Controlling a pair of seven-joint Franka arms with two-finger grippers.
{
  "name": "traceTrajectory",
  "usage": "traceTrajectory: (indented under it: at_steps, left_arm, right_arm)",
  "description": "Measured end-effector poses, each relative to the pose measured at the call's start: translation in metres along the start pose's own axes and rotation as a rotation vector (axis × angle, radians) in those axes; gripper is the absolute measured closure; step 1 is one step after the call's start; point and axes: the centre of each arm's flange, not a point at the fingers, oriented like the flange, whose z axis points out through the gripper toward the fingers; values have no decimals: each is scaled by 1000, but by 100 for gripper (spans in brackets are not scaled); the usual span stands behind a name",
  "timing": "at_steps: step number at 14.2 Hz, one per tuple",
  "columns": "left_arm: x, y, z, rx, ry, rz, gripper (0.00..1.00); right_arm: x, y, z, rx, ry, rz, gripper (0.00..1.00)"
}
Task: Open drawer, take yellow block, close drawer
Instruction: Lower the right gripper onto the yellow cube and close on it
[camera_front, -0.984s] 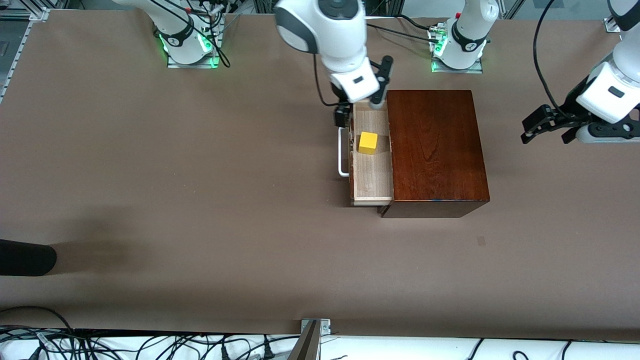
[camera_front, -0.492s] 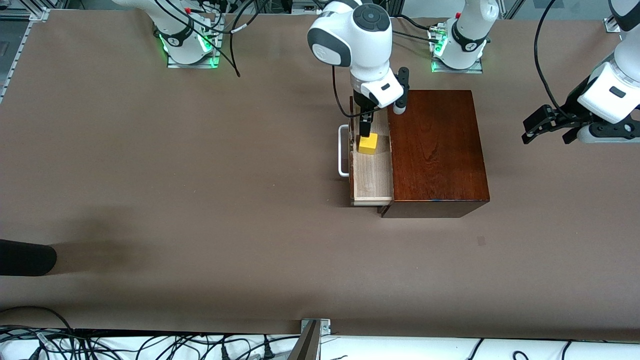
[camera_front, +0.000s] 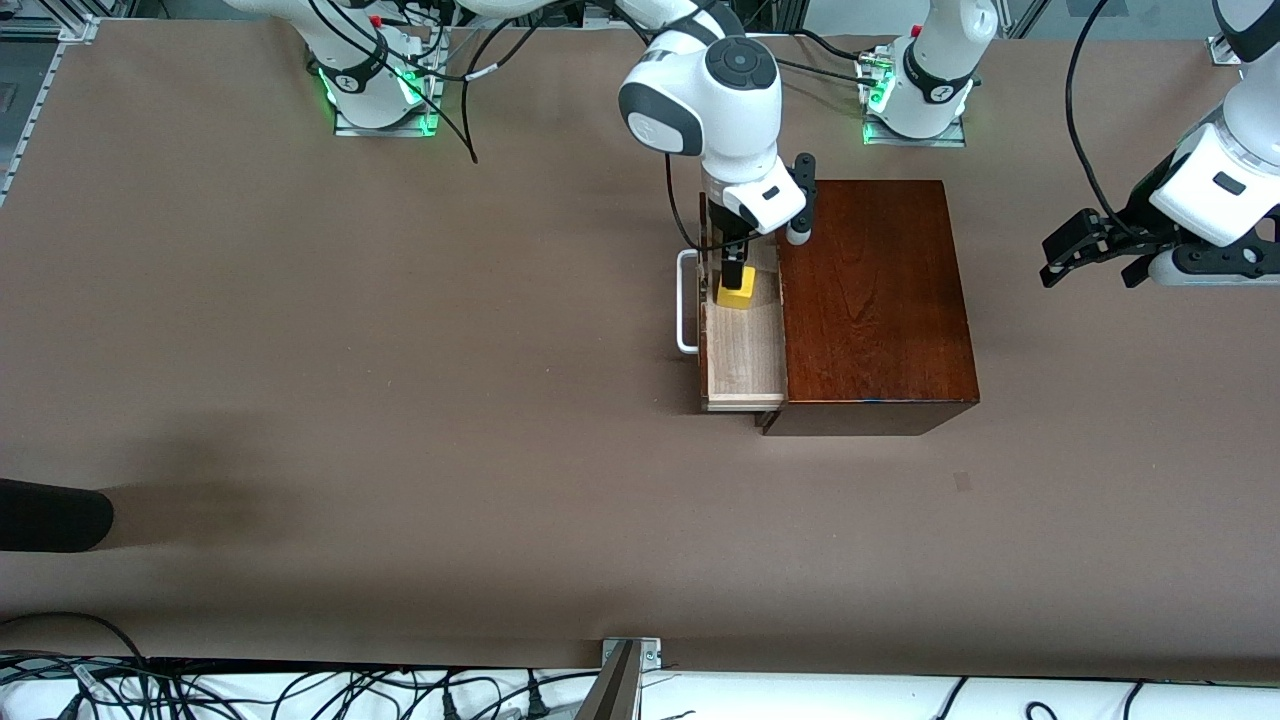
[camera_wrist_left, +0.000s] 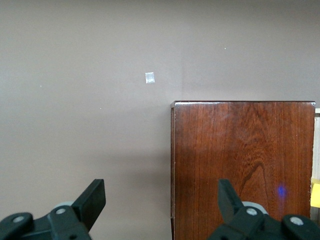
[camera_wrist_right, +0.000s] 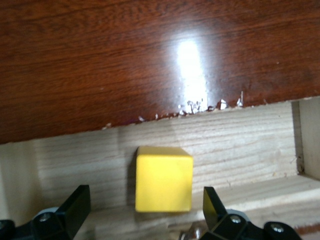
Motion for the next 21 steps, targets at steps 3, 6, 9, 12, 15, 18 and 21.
traceTrajectory:
  at_steps: [3, 6, 9, 12, 15, 18, 21]
  left_arm:
    - [-1, 2, 1, 1, -6, 3, 0]
    - [-1, 2, 1, 1, -9, 3, 0]
    - [-1, 2, 1, 1, -10, 4, 0]
    - [-2, 5, 1, 1, -11, 10, 0]
    - [-2, 6, 1, 1, -11, 11, 0]
    - [-2, 6, 1, 1, -11, 11, 0]
    - [-2, 6, 1, 1, -12, 11, 0]
  right_arm:
    - [-1, 3, 18, -10, 10, 0, 0]
    - [-3, 8, 22, -19, 4, 1, 0]
    - [-5, 8, 27, -17, -3, 2, 0]
    - [-6, 7, 36, -19, -15, -5, 7]
    - [-6, 7, 37, -22, -16, -7, 43]
    - [-3, 10, 31, -28, -5, -5, 44]
    - [1, 13, 16, -39, 16, 3, 44]
